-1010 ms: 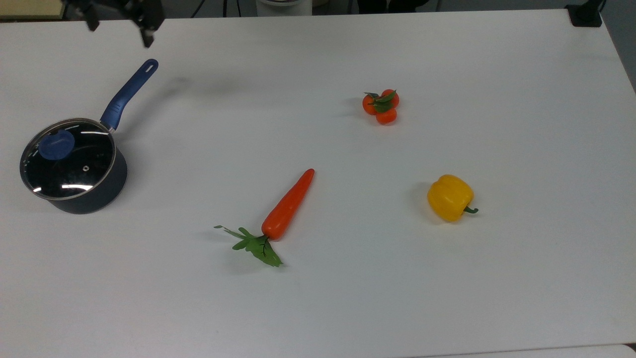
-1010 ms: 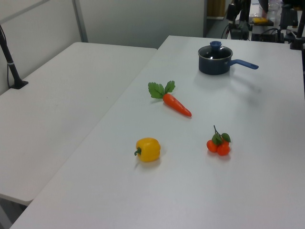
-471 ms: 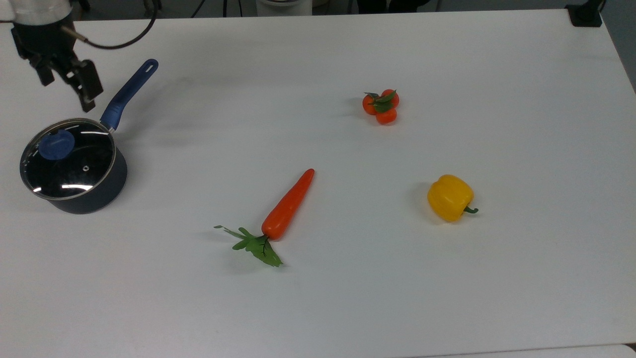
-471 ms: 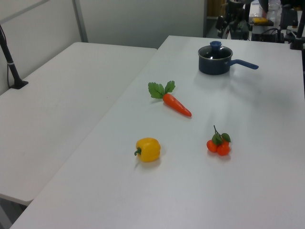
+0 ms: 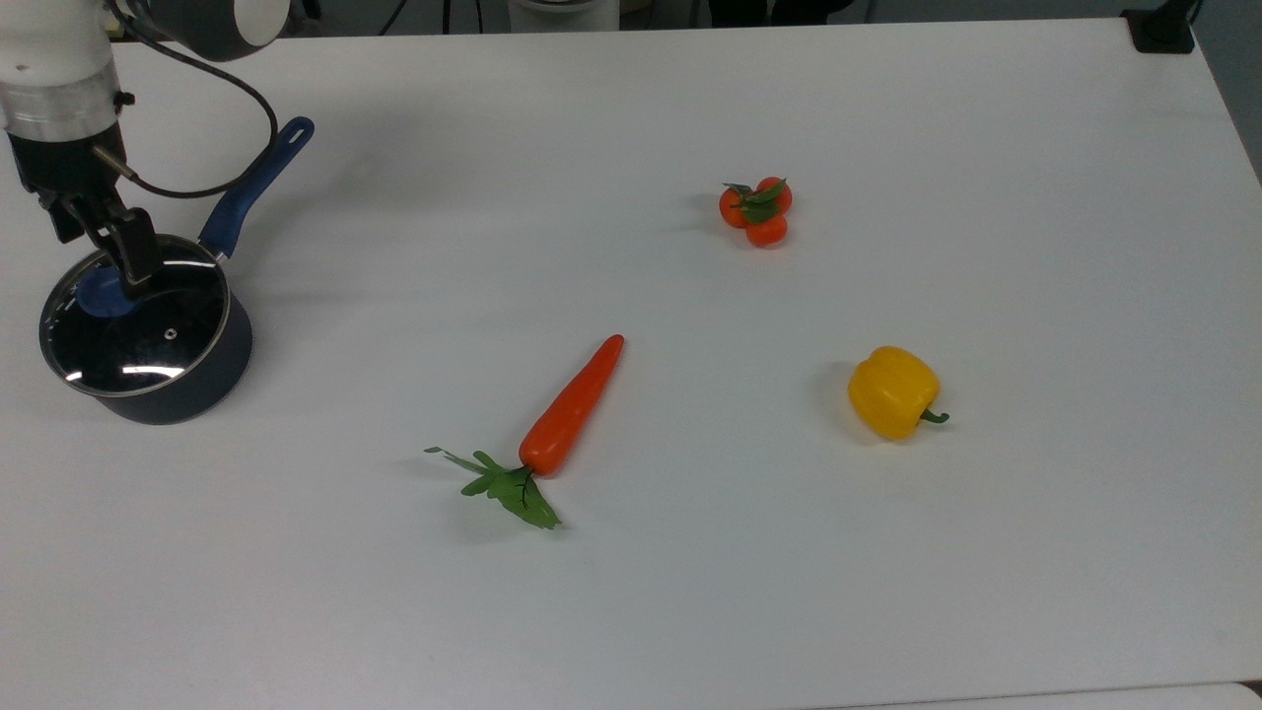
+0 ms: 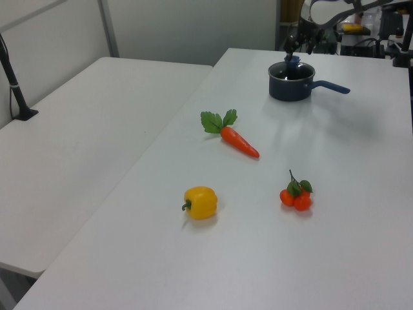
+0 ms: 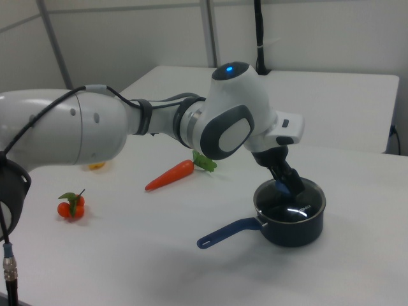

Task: Open lid
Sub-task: 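Close the gripper on the blue lid knob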

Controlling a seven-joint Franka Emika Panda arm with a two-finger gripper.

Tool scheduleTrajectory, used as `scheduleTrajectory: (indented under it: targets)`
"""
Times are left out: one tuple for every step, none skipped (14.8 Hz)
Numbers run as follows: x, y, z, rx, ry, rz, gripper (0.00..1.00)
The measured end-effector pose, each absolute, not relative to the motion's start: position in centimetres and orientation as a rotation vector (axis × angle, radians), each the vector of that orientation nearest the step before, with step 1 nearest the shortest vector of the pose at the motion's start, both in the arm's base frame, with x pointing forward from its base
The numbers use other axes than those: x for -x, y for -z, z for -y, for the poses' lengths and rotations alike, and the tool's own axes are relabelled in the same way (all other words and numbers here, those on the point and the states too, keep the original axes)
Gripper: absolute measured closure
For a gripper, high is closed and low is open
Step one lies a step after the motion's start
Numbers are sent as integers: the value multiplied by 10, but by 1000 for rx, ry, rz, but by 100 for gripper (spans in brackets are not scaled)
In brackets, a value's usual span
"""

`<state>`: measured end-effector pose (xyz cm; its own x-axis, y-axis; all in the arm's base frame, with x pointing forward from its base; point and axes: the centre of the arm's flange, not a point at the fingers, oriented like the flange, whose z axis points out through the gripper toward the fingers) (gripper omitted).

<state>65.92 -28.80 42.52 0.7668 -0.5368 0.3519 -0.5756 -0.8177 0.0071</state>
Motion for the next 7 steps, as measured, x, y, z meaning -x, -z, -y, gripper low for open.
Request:
scheduleTrajectory:
  targets:
    - [-661,-423,287,-2839,-525,924,0]
    - [-663,-422,286,-2836,-529,940,0]
    - [-663,-422,285,-2835,-532,956,0]
    - [-664,-422,285,-2836,-533,959,0]
    - [-665,-422,283,-2839,-534,959,0]
    - [-665,-422,281,-2841,-534,957,0]
    - [-666,-421,281,-2843,-532,955,3]
